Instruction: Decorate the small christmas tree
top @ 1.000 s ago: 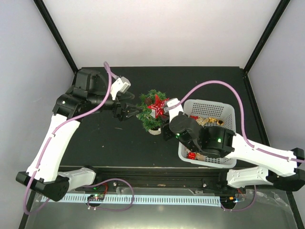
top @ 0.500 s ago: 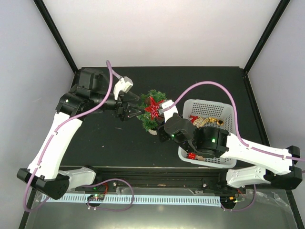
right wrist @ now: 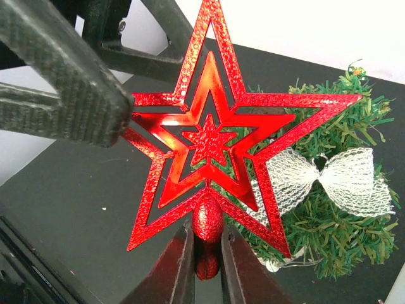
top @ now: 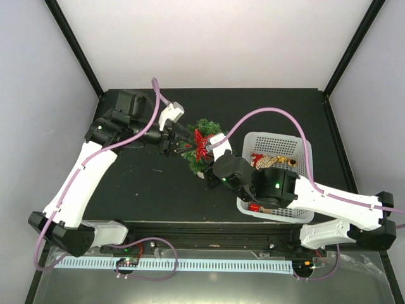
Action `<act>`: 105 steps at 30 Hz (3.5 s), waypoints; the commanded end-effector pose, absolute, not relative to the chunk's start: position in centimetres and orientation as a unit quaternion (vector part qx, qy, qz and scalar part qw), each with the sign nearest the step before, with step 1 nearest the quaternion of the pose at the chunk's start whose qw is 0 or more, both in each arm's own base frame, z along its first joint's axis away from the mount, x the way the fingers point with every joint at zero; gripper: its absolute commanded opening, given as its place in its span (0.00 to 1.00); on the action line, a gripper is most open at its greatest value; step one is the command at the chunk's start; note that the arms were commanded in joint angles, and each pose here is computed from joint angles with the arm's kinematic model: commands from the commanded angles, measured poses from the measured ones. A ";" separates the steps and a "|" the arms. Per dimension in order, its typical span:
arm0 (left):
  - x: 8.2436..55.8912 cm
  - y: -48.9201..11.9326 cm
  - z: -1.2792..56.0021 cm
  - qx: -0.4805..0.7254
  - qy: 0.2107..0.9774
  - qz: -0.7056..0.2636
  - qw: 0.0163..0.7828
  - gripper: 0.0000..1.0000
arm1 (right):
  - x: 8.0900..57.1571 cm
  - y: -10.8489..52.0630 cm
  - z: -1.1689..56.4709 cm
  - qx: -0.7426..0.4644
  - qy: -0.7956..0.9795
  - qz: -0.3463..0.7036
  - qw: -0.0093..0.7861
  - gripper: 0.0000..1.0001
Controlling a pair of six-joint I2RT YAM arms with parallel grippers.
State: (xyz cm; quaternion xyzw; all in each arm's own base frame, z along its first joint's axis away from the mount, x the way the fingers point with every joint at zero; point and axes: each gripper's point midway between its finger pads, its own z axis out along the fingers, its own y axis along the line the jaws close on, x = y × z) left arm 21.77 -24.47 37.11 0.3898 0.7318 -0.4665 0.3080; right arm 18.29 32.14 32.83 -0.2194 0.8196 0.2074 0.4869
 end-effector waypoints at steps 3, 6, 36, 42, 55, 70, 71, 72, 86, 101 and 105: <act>21.7 -25.5 37.2 0.402 0.722 -0.482 0.293 0.56 | 18.2 32.5 34.3 -0.201 0.813 0.234 0.494 0.12; 21.8 -25.6 37.1 0.404 0.721 -0.481 0.292 0.33 | 18.1 32.6 34.3 -0.203 0.813 0.236 0.493 0.12; 27.9 -24.4 42.4 0.509 0.715 -0.251 0.408 0.02 | 20.1 20.7 35.0 -0.031 0.804 0.146 0.575 0.61; 29.2 -25.9 42.2 0.542 0.703 -0.199 0.415 0.02 | 19.9 19.9 34.4 -0.010 0.804 0.169 0.571 0.60; 30.1 -28.7 41.2 0.547 0.698 -0.215 0.409 0.01 | 20.0 19.3 32.1 -0.005 0.815 0.161 0.557 0.60; 30.5 -29.9 40.5 0.540 0.703 -0.241 0.396 0.02 | 20.1 18.8 30.7 -0.002 0.822 0.155 0.548 0.60; 30.5 -29.9 40.4 0.539 0.704 -0.241 0.394 0.01 | 20.1 18.8 30.6 -0.002 0.822 0.155 0.547 0.60; 30.4 -29.9 40.3 0.539 0.705 -0.242 0.392 0.02 | 20.1 18.9 30.5 -0.003 0.823 0.155 0.546 0.60; 30.4 -29.6 39.0 0.539 0.715 -0.234 0.379 0.02 | 20.0 18.8 29.7 0.000 0.829 0.159 0.536 0.60; 30.3 -29.0 36.2 0.542 0.731 -0.213 0.355 0.02 | 19.9 18.3 29.4 0.006 0.830 0.164 0.534 0.60; 30.3 -28.9 35.8 0.542 0.734 -0.211 0.352 0.02 | 19.8 18.2 29.5 0.007 0.829 0.165 0.534 0.60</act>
